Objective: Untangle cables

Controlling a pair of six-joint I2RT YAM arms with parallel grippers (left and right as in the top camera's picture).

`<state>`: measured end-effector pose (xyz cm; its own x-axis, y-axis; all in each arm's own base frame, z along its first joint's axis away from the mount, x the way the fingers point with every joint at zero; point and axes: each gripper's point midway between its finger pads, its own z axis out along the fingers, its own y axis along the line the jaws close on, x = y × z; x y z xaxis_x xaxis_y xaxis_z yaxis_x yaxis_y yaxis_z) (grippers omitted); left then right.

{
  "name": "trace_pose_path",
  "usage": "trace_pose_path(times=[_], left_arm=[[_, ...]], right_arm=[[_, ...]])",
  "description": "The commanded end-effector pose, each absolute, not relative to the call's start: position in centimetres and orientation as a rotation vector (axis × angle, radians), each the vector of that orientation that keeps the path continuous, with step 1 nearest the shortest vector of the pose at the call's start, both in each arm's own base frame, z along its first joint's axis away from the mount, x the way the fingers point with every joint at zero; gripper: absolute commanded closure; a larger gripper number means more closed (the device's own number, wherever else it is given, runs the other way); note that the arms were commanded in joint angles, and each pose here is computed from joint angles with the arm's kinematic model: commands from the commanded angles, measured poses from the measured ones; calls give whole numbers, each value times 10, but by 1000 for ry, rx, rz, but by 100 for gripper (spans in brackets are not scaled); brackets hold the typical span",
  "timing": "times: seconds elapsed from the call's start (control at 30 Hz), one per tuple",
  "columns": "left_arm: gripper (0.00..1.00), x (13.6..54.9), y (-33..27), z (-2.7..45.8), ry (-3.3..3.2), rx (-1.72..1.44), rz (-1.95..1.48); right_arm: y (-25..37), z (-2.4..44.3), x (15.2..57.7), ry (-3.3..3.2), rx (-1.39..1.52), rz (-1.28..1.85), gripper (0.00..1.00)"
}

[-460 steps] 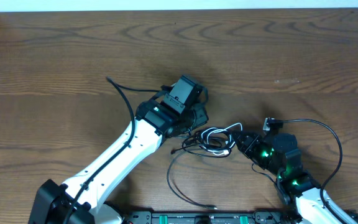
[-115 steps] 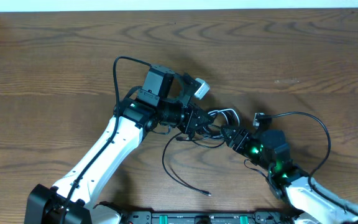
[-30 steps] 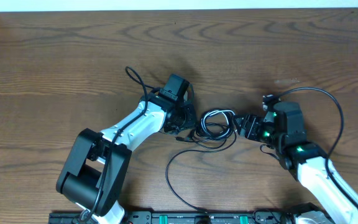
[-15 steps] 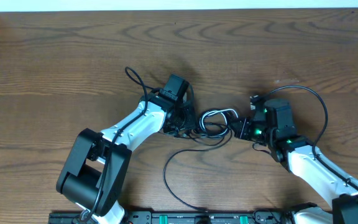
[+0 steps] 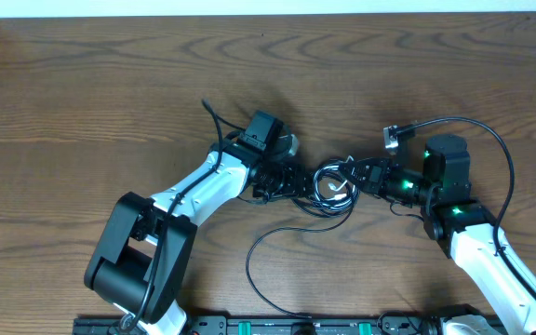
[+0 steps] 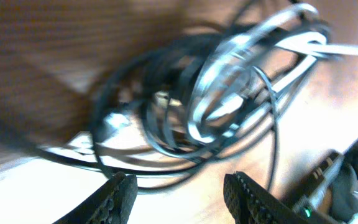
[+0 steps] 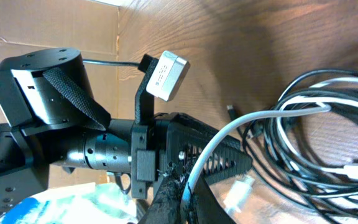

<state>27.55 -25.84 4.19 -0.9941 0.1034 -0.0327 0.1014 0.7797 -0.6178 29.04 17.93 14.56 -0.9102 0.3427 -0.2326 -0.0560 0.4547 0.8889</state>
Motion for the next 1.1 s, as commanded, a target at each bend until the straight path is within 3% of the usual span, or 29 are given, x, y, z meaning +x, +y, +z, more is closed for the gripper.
trace_pose_path(times=[0.0, 0.07, 0.2, 0.4, 0.6, 0.77, 0.9, 1.0, 1.07], left_arm=[[55, 266, -269, 50, -2890, -336, 1147], [59, 269, -267, 47, -2915, -331, 1117], [59, 273, -264, 44, -2940, -278, 1086], [51, 291, -268, 47, -2987, -120, 1109], [40, 314, -245, 33, -3137, 182, 887], [39, 319, -242, 32, -3160, 237, 865], [39, 317, -250, 33, -3168, 203, 879], [35, 311, -262, 35, -3169, 145, 899], [32, 307, -272, 36, -3175, 75, 916]], right_arm=[[180, 153, 291, 2321, 261, 1485, 98], [177, 148, 292, 2334, 283, 1452, 98], [170, 132, 289, 2394, 300, 1358, 99], [147, 88, 269, 2583, 369, 1107, 98], [114, 54, 253, 2720, 498, 805, 98], [95, 41, 243, 2776, 564, 635, 95], [94, 41, 243, 2778, 566, 634, 75], [95, 41, 243, 2775, 565, 635, 54], [95, 42, 245, 2768, 562, 637, 34]])
